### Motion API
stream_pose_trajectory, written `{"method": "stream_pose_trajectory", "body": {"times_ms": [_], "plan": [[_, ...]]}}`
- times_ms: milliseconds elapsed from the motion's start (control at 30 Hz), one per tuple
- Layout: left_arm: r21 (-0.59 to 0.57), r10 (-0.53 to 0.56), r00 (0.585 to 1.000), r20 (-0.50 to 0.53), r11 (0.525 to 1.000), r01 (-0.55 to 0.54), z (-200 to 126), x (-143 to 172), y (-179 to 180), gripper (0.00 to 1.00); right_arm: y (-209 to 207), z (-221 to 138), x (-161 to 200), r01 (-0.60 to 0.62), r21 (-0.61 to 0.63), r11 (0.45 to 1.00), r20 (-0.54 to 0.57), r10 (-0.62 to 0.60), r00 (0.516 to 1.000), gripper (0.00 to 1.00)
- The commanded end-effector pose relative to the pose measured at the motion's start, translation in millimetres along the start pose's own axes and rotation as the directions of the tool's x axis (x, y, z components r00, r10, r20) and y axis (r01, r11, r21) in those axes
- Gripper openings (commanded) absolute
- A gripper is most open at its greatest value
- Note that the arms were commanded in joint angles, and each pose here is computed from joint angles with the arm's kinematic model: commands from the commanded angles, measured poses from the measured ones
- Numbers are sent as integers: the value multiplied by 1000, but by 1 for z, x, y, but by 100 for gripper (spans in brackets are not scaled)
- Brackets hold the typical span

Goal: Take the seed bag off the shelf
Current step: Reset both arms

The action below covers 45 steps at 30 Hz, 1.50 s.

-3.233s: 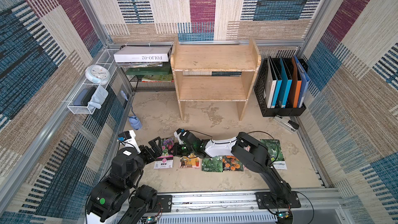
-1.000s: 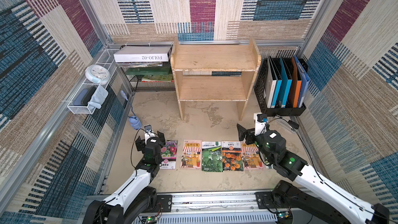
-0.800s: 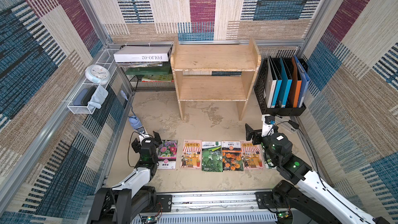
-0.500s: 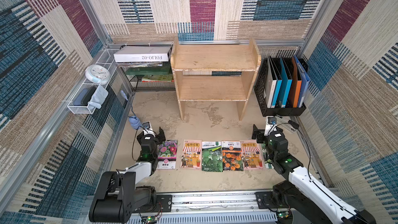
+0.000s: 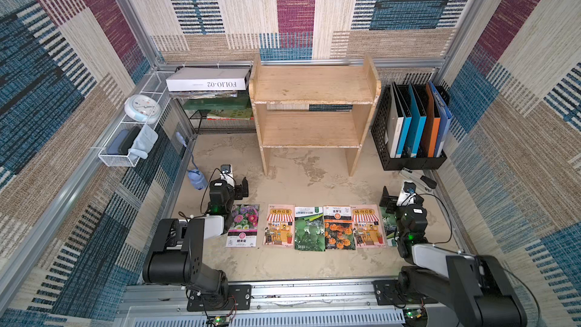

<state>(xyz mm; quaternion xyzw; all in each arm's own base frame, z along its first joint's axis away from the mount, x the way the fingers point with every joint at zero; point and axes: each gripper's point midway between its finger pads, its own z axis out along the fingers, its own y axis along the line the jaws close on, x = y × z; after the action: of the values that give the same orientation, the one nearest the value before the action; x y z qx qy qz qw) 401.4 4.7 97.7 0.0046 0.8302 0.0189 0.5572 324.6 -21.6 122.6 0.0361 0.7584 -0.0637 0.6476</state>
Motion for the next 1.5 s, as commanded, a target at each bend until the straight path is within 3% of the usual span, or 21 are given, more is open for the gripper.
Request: {"method": "stream_pose_trajectory", "body": {"times_ms": [0, 133, 233, 300, 1467], "plan": [[26, -2, 999, -39, 1000, 3, 1, 8, -3, 99, 18, 7, -44, 25, -99, 995, 181, -7, 983, 98], [-15, -28, 998, -50, 1000, 27, 3, 8, 4, 99, 24, 33, -26, 27, -115, 993, 148, -10, 989, 98], [-16, -30, 998, -54, 999, 29, 4, 8, 5, 99, 25, 57, -10, 3, -159, 987, -18, -6, 1000, 98], [-12, -28, 998, -60, 1000, 28, 5, 9, 5, 99, 21, 55, -13, -21, -167, 986, 17, 24, 1000, 98], [-9, -28, 998, -59, 1000, 28, 4, 8, 4, 99, 26, 55, -11, 8, -196, 981, -14, -11, 1000, 100]]}}
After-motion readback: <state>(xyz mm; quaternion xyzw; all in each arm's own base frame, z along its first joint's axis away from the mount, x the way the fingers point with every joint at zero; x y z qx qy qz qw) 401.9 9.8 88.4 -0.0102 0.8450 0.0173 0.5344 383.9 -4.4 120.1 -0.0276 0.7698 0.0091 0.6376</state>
